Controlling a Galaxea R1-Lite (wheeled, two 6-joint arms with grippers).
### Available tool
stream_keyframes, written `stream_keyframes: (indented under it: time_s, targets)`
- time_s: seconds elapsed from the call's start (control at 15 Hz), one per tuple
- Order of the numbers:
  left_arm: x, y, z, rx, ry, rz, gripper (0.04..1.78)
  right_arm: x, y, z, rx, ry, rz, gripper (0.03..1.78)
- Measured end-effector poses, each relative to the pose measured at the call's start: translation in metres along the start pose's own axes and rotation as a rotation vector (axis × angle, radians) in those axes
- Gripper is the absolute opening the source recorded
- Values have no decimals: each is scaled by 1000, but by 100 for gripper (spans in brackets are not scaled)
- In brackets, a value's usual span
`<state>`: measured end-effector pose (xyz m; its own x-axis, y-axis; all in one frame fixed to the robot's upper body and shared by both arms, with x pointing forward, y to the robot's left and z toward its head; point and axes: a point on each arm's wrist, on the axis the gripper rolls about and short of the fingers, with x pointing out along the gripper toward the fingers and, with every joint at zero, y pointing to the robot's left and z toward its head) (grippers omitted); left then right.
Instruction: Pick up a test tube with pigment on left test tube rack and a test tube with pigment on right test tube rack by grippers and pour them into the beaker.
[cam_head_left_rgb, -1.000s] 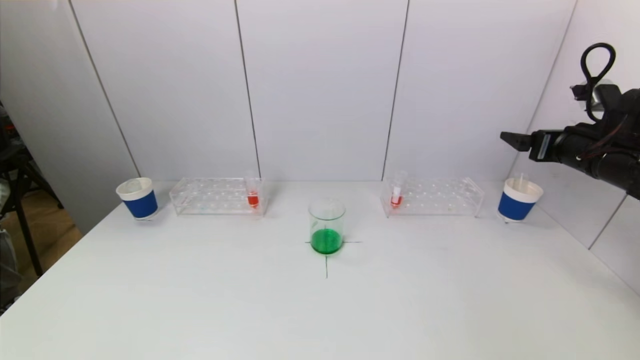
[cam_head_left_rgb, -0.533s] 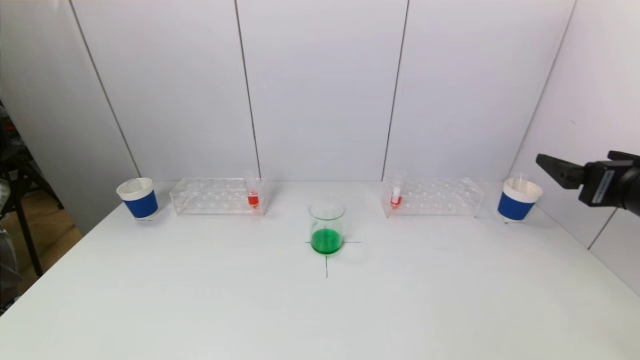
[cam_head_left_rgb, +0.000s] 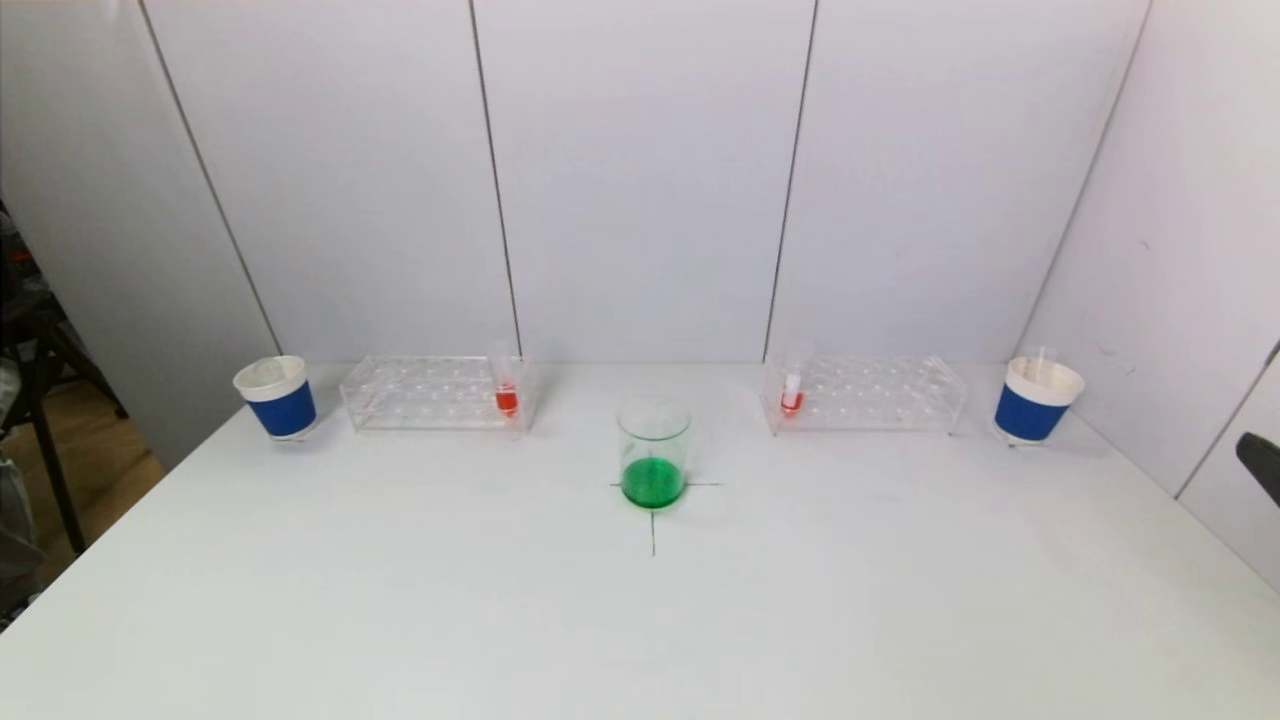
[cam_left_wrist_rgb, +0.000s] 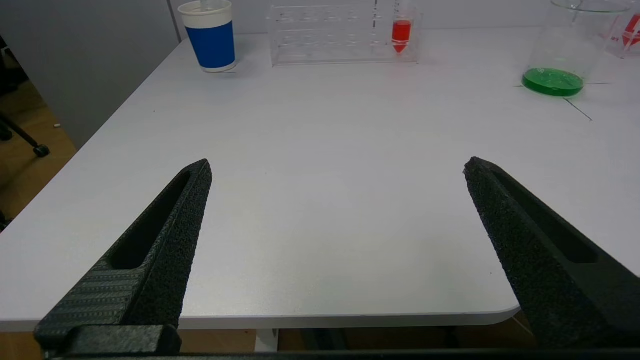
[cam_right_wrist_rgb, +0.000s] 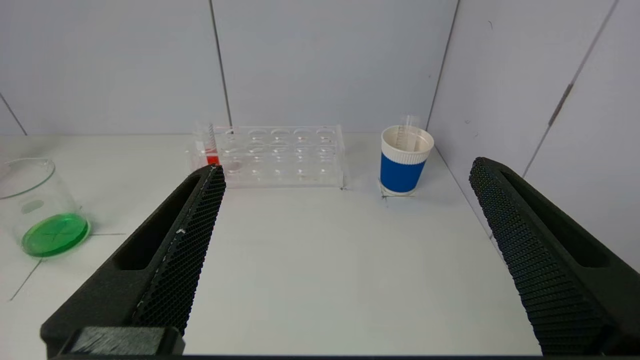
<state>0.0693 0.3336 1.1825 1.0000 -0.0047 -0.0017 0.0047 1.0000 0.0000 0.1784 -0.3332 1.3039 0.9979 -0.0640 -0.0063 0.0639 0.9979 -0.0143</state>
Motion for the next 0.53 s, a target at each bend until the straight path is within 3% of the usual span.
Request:
stream_keyframes:
  time_s: [0.13,0.4,0.53]
  targets:
    - [0,0,0,0,0,0,176,-23,-2,-10,3,-4,31,178]
    - [0,0,0,0,0,0,176,-68,-5,-31,33,19,177,178]
    - [0,0,0,0,0,0,176,-84,-6,-45,84,61,262,178]
